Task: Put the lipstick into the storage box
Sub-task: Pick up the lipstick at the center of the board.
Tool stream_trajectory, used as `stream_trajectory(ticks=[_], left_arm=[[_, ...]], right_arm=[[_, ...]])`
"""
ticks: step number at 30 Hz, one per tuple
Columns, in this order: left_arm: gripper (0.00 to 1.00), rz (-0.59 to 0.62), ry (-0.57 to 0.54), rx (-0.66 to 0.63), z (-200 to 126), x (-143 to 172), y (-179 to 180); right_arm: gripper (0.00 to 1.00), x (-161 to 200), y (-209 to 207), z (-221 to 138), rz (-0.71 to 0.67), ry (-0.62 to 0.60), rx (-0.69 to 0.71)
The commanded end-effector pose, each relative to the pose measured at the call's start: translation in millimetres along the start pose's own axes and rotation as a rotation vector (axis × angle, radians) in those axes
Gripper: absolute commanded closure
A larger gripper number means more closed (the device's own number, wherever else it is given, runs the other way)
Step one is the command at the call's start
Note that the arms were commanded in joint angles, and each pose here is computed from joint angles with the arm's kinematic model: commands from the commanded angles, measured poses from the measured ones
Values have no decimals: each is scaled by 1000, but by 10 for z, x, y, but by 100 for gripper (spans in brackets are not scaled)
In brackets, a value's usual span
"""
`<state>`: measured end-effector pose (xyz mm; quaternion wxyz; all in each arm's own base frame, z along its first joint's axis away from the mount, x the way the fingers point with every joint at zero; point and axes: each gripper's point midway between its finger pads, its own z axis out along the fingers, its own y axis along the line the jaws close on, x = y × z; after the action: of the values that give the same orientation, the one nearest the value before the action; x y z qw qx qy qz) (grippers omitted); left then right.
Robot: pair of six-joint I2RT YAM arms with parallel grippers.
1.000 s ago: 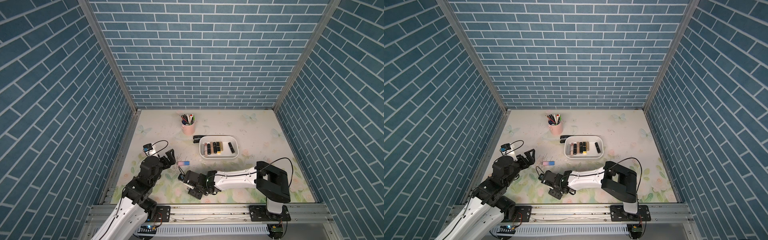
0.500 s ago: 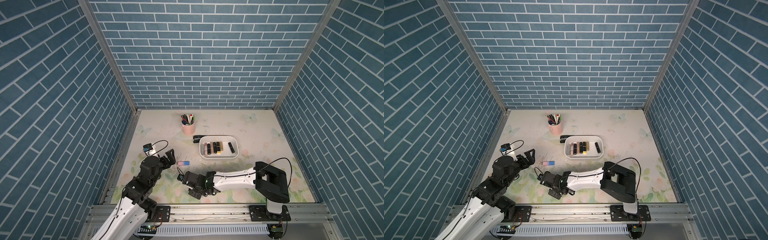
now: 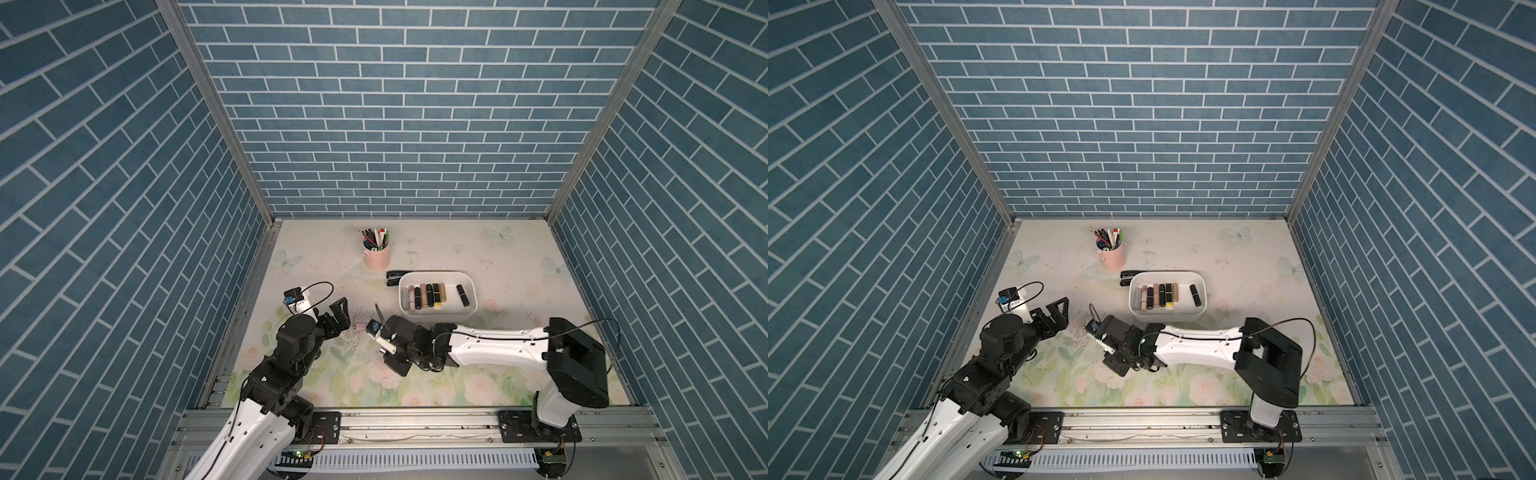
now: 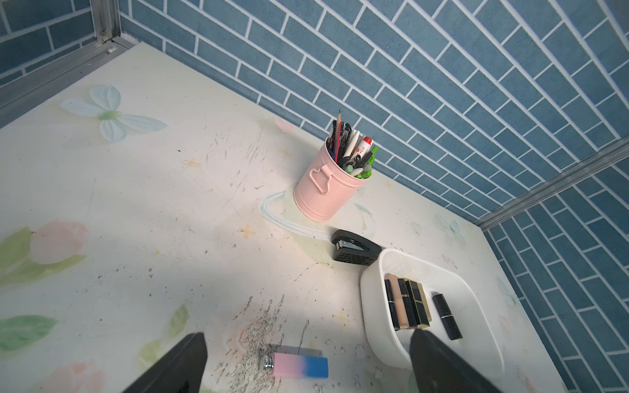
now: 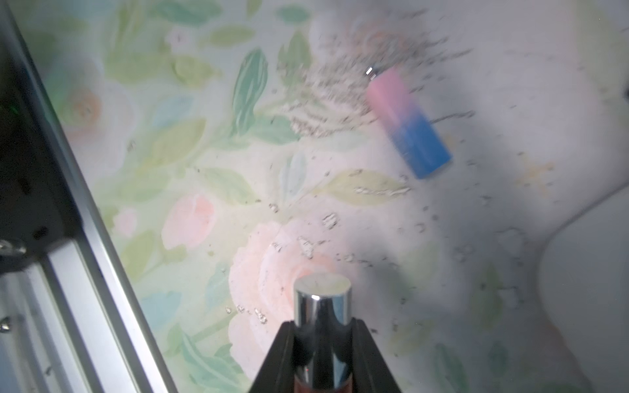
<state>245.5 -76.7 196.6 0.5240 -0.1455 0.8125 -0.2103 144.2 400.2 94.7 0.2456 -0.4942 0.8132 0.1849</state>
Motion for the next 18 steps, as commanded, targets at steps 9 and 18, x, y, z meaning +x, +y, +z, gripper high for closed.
stream_trajectory(ticks=[9,18], left_arm=[[0,117,42,190,8,-83,-463],[0,193,173,363,211,104,-868]], right_arm=[[84,-652,-965,-992,363,-348,-66],[84,-364,-1945,-1155,657,-389,107]])
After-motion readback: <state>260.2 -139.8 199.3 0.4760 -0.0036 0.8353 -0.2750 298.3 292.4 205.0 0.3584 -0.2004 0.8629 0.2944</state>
